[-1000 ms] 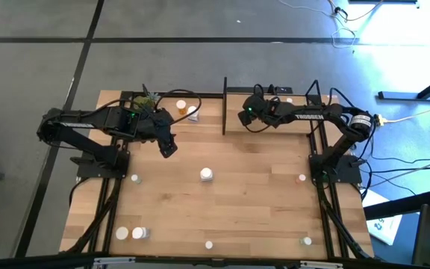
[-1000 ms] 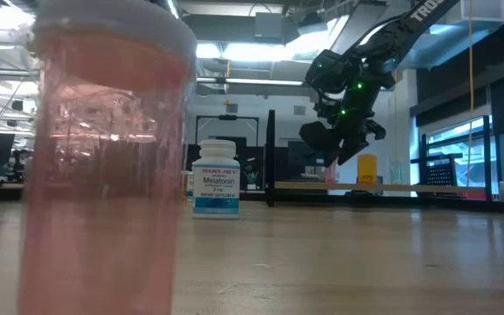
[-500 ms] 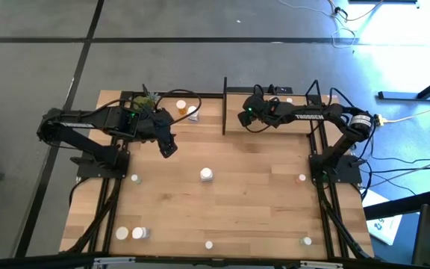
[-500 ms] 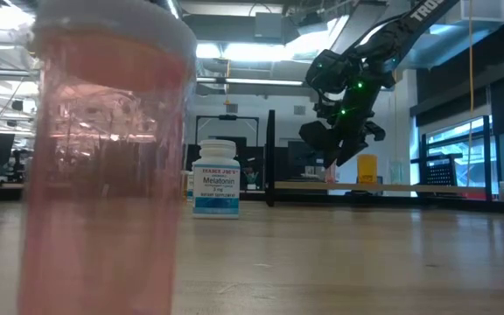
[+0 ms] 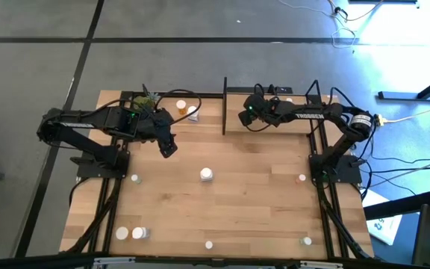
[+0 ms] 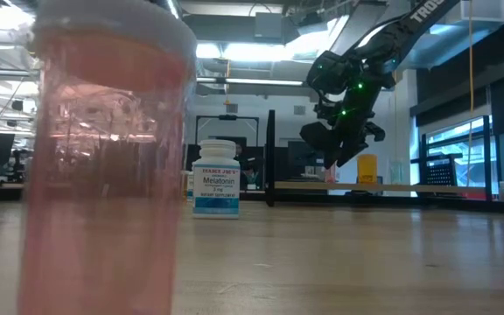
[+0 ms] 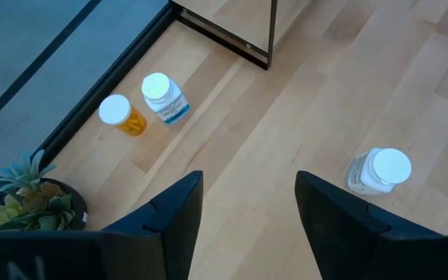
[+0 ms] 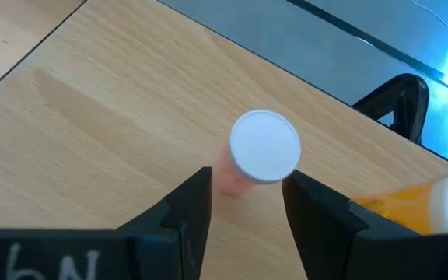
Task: Pick and place medicine bottles onto shelf by color
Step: Put the top left pink pill bottle on the shelf
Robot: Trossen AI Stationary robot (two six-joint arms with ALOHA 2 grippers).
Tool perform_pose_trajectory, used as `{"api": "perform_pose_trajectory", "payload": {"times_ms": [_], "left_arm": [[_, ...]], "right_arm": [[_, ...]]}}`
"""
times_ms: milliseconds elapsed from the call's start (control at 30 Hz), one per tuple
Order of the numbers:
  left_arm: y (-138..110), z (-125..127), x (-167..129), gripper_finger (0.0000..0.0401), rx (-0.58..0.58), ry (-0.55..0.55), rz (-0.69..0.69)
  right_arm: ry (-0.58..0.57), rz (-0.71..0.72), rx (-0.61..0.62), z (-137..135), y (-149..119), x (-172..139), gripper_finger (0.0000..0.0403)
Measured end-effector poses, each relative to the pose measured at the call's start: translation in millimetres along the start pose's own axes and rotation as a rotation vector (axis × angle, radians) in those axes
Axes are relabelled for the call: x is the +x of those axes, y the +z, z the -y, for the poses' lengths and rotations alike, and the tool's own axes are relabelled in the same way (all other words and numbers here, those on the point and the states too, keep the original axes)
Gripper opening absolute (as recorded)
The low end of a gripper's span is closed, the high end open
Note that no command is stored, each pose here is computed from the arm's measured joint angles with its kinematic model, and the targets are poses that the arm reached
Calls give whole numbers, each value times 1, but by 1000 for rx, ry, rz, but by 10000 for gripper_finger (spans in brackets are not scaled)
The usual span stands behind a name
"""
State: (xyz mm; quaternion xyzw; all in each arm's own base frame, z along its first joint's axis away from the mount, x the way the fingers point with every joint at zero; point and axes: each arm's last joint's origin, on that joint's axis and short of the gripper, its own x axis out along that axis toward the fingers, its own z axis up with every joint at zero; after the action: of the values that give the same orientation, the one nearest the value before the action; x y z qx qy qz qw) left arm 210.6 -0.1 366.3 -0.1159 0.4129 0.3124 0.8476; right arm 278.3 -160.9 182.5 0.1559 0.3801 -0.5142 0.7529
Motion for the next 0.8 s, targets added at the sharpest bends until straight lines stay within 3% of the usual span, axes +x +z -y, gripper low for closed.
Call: {"api": "perform_pose_trajectory", "payload": {"times_ms": [800], "left_arm": [[0, 0, 0, 199, 0, 0, 0]], "right_arm": [[47, -20, 27, 0, 0, -1, 150]]}}
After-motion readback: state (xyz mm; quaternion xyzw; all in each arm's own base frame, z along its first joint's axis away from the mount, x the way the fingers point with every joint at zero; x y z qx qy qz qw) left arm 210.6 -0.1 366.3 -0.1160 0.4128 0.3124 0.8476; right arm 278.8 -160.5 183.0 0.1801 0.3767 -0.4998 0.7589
